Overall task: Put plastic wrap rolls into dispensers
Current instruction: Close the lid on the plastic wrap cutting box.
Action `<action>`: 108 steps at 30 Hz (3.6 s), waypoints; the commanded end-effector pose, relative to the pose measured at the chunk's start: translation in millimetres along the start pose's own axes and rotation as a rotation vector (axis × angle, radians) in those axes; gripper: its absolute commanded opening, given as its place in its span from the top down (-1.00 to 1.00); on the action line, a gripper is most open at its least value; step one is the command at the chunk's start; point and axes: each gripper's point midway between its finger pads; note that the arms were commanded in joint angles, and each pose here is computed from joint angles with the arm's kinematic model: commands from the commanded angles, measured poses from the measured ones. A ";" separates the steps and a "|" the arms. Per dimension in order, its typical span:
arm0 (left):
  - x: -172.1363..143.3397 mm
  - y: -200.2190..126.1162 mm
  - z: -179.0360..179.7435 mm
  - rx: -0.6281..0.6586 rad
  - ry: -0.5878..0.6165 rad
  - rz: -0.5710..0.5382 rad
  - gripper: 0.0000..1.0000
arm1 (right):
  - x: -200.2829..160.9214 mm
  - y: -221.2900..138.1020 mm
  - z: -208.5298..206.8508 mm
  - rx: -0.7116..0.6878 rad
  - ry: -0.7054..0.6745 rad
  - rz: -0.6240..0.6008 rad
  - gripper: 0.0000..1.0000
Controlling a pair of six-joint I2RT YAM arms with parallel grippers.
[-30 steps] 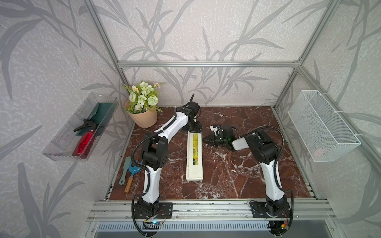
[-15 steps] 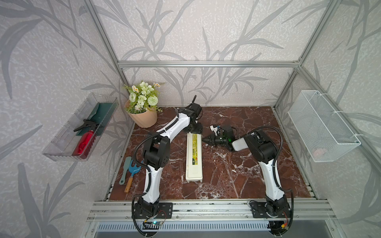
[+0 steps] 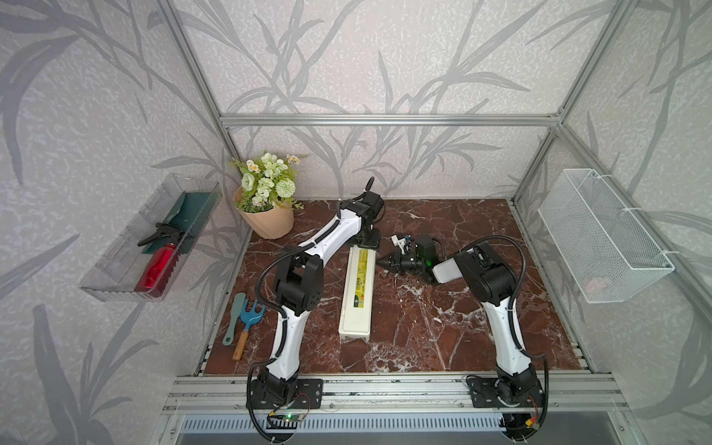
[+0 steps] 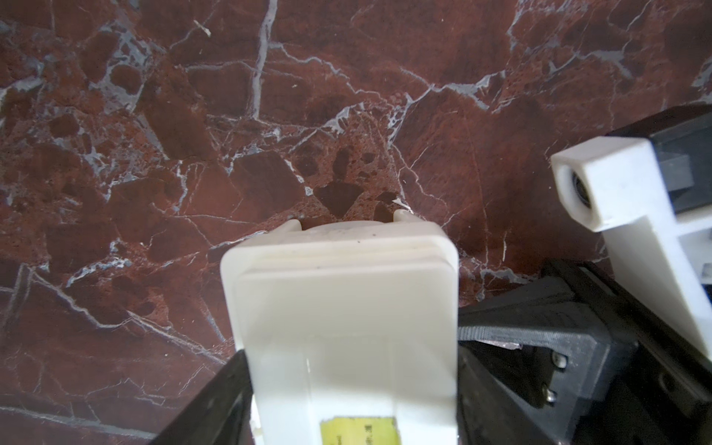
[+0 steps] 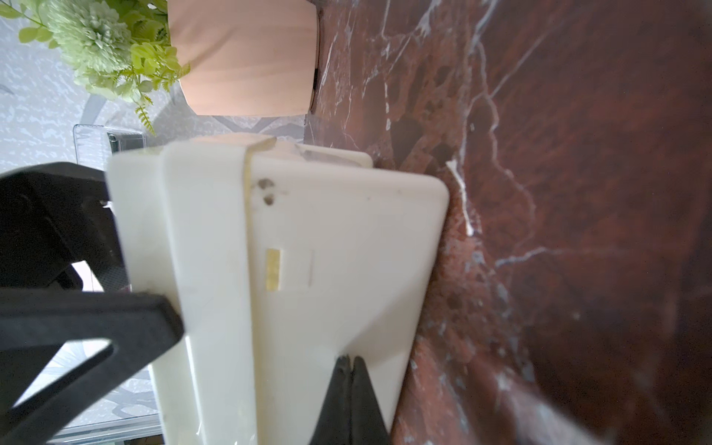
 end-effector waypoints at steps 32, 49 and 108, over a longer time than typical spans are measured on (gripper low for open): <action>-56.7 73.8 2.0 0.056 0.076 0.276 1.00 | 16.5 14.1 1.0 0.069 -0.026 -0.037 1.00; -67.9 84.9 5.0 0.082 0.100 0.329 1.00 | 14.8 29.3 3.5 0.090 -0.020 -0.005 1.00; -18.4 37.0 12.3 0.066 0.094 0.209 0.15 | 11.6 14.1 12.7 0.072 -0.029 0.005 1.00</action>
Point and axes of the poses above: each gripper's point midway between its finger pads, its own y axis out along the fingers, its own z axis along the line the jaws close on, x = y × z, and after that the axes turned 5 degrees about y, right-handed
